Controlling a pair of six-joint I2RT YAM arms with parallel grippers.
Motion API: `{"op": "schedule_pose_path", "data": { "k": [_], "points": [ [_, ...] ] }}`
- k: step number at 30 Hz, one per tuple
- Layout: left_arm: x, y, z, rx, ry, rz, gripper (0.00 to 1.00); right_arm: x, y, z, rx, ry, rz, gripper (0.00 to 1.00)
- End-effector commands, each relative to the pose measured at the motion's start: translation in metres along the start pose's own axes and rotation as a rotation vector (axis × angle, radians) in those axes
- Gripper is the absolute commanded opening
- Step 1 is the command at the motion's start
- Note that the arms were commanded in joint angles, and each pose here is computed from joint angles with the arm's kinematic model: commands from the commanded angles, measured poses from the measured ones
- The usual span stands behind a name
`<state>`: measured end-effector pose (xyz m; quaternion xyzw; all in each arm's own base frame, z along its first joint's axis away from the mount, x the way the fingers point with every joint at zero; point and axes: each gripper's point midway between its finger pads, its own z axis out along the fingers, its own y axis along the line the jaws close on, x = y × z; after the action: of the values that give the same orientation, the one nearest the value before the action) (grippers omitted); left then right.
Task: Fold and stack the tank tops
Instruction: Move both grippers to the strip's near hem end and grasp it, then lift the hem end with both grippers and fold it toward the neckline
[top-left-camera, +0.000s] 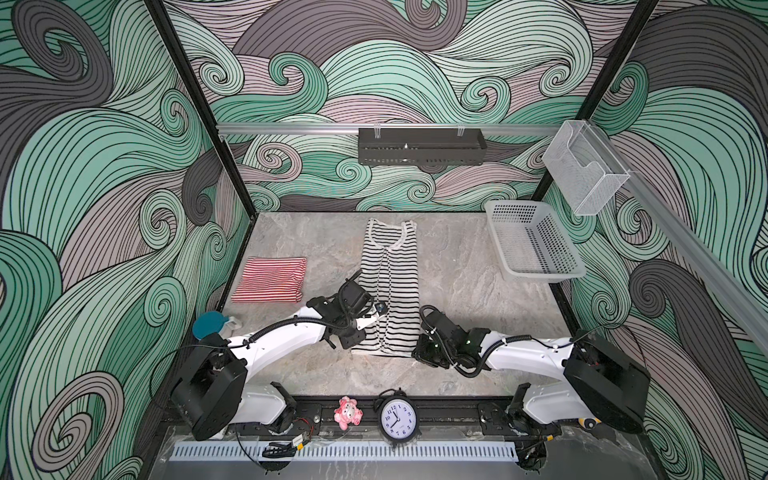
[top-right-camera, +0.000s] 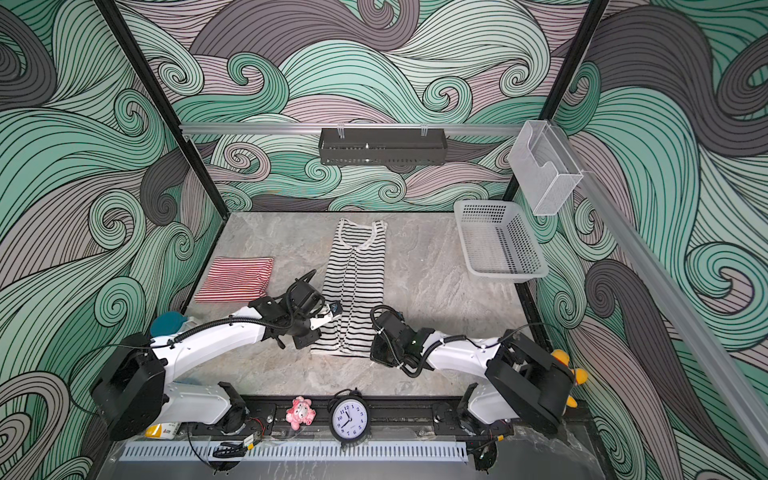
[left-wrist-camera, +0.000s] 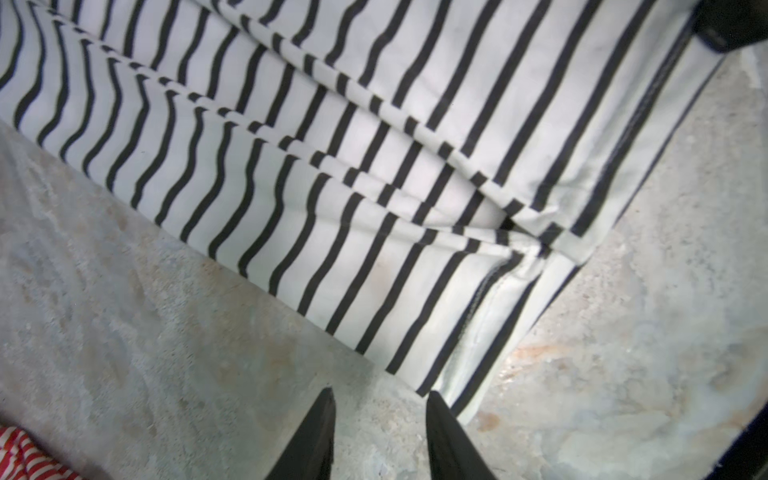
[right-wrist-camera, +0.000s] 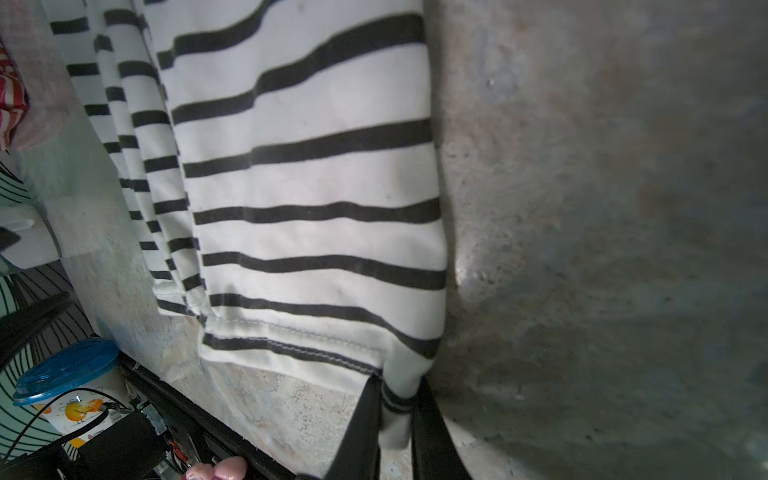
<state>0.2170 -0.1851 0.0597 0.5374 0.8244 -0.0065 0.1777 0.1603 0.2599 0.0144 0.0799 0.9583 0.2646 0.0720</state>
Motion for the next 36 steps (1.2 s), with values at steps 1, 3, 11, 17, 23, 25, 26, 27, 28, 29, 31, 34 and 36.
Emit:
{"op": "schedule_pose_path", "data": {
  "k": [1, 3, 11, 17, 23, 25, 26, 27, 28, 29, 31, 34, 36],
  "points": [
    [0.006, -0.015, 0.003, 0.059, 0.026, 0.033, 0.39, 0.0, -0.004, 0.0, 0.036, 0.007, 0.0, 0.08],
    [0.006, -0.022, 0.004, 0.082, 0.026, 0.044, 0.4, -0.001, -0.002, -0.003, 0.035, 0.005, -0.009, 0.01],
    [0.016, -0.04, 0.023, 0.151, 0.112, 0.074, 0.41, -0.008, 0.01, -0.014, 0.022, -0.019, -0.038, 0.0],
    [0.026, -0.047, 0.032, 0.155, 0.153, 0.109, 0.41, -0.01, 0.011, -0.016, 0.017, -0.024, -0.033, 0.0],
    [0.034, -0.048, 0.04, 0.163, 0.198, 0.126, 0.36, -0.011, 0.008, -0.017, 0.02, -0.029, -0.026, 0.0],
    [0.04, -0.05, 0.043, 0.174, 0.229, 0.142, 0.33, -0.013, 0.007, -0.019, 0.012, -0.036, -0.02, 0.0],
    [0.042, -0.049, 0.045, 0.172, 0.245, 0.148, 0.31, -0.014, 0.007, -0.02, 0.009, -0.039, -0.018, 0.0],
    [0.044, -0.048, 0.047, 0.168, 0.262, 0.154, 0.29, -0.015, 0.007, -0.021, 0.004, -0.044, -0.013, 0.0],
    [0.045, -0.046, 0.048, 0.162, 0.275, 0.158, 0.25, -0.016, 0.006, -0.022, 0.005, -0.047, -0.013, 0.0],
    [0.046, -0.045, 0.05, 0.158, 0.286, 0.161, 0.21, -0.018, 0.005, -0.023, 0.007, -0.05, -0.01, 0.0],
    [0.047, -0.047, 0.051, 0.169, 0.3, 0.169, 0.09, -0.019, 0.004, -0.024, 0.005, -0.053, -0.009, 0.0],
    [0.044, -0.052, 0.046, 0.2, 0.285, 0.18, 0.02, -0.022, 0.004, -0.027, 0.002, -0.062, -0.009, 0.0],
    [0.039, -0.056, 0.039, 0.216, 0.267, 0.186, 0.01, -0.023, 0.004, -0.03, -0.003, -0.068, -0.011, 0.0]
  ]
}}
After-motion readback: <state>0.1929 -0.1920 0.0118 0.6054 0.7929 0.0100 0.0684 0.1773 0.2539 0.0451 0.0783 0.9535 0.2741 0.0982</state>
